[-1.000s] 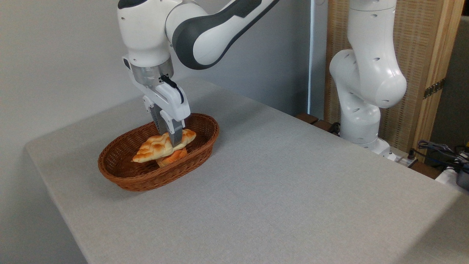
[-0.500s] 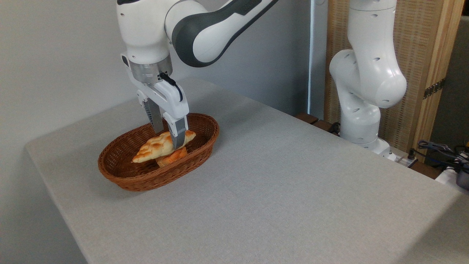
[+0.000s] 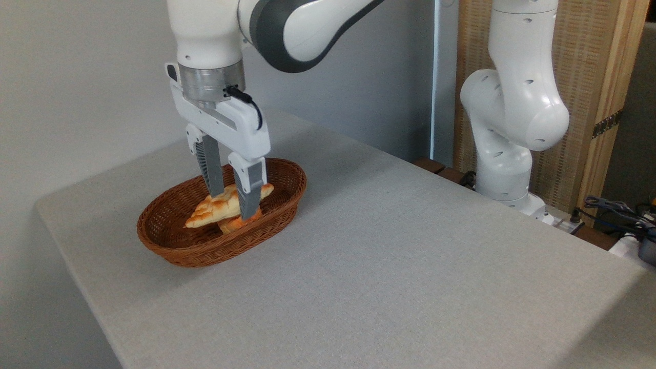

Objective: Put bread into the basket
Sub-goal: 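Lower the pastry into the basket and open the gripper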

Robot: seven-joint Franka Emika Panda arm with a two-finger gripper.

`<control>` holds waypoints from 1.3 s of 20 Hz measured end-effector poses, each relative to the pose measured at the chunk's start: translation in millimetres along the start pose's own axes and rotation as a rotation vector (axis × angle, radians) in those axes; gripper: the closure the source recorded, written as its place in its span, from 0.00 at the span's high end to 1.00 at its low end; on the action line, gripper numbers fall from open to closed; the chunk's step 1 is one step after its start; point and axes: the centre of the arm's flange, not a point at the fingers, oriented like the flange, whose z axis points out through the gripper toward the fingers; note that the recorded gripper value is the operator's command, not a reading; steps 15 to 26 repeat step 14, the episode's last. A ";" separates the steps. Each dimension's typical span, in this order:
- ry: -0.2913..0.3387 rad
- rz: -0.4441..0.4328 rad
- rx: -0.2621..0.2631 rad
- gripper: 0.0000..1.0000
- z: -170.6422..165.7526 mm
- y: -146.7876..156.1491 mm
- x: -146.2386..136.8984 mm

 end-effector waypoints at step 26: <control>-0.055 0.078 0.003 1.00 -8.7 -82.4 -60.5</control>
